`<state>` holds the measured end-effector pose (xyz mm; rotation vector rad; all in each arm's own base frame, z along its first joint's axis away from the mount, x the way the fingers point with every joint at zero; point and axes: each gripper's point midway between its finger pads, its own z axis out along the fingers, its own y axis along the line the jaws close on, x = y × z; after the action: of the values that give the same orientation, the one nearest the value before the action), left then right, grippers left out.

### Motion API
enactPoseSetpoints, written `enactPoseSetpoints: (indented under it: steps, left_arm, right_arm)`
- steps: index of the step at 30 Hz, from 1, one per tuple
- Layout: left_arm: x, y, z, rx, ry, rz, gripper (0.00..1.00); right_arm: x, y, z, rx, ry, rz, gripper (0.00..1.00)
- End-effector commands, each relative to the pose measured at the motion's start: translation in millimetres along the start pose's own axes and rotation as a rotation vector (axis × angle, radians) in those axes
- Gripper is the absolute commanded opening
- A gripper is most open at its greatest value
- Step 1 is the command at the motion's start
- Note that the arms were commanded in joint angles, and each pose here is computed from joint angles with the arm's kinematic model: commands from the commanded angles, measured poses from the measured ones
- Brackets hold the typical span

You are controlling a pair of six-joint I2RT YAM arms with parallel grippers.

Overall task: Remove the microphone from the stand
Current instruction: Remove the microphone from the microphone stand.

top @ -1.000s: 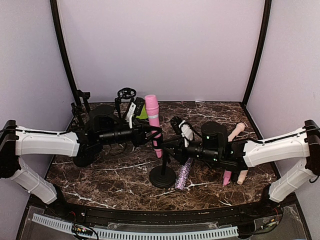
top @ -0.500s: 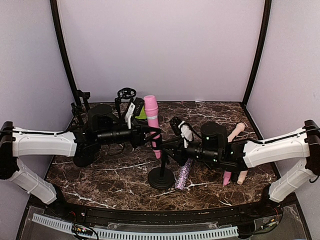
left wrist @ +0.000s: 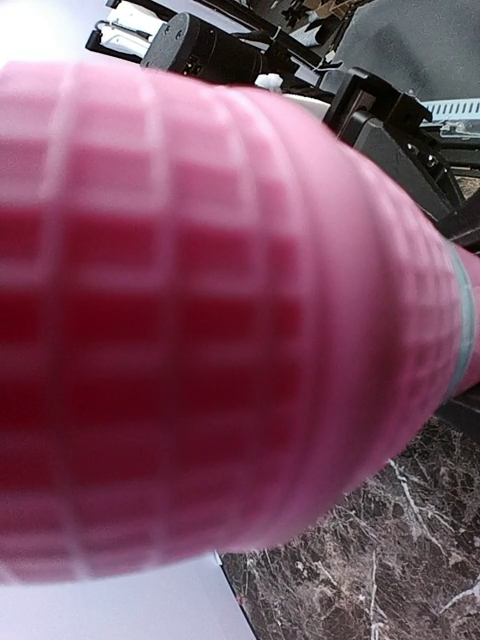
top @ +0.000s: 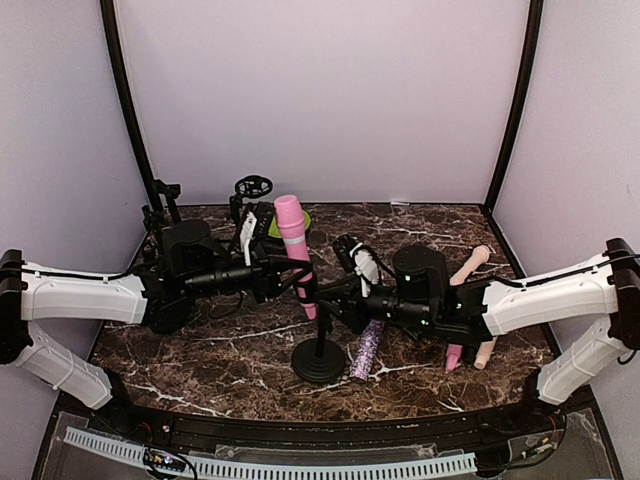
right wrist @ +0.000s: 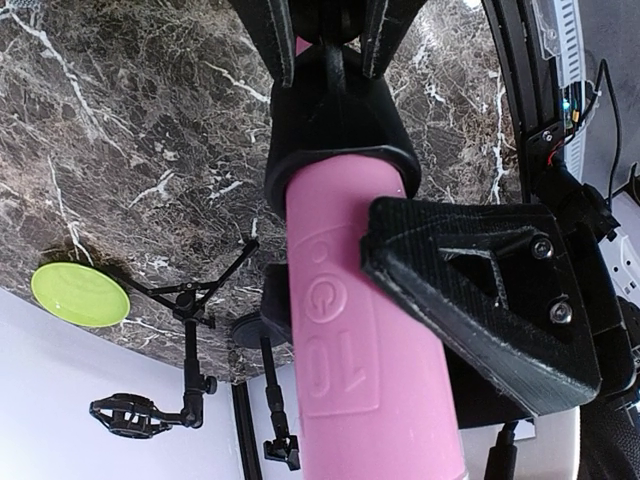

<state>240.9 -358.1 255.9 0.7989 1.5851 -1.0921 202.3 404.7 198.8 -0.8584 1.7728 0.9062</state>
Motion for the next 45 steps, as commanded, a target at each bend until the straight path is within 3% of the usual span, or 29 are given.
enactPoseSetpoints:
  steps: [1,19,38,45]
  left_arm:
    - [-81.7,-26.4,-30.3,0.063,-0.271,0.134,0.0]
    - [-95.1,11.3,-23.8,-0.104,-0.194,-0.006,0.0]
    - [-83.7,-33.8,-42.7,0.127,-0.258,0.175,0.0]
    - [-90.3,-27.2,-39.6,0.086,-0.247,0.144,0.0]
  right_arm:
    - [65.5,-37.7,-4.0,0.164,0.214,0.066,0.0]
    - [67.0,-25.7,-14.9,0.087,0.176,-0.054,0.0]
    - [64.1,-45.4,-7.7,0.219,0.183,0.055,0.0]
    - [65.3,-36.8,-3.9,0.165,0.19,0.035,0.0]
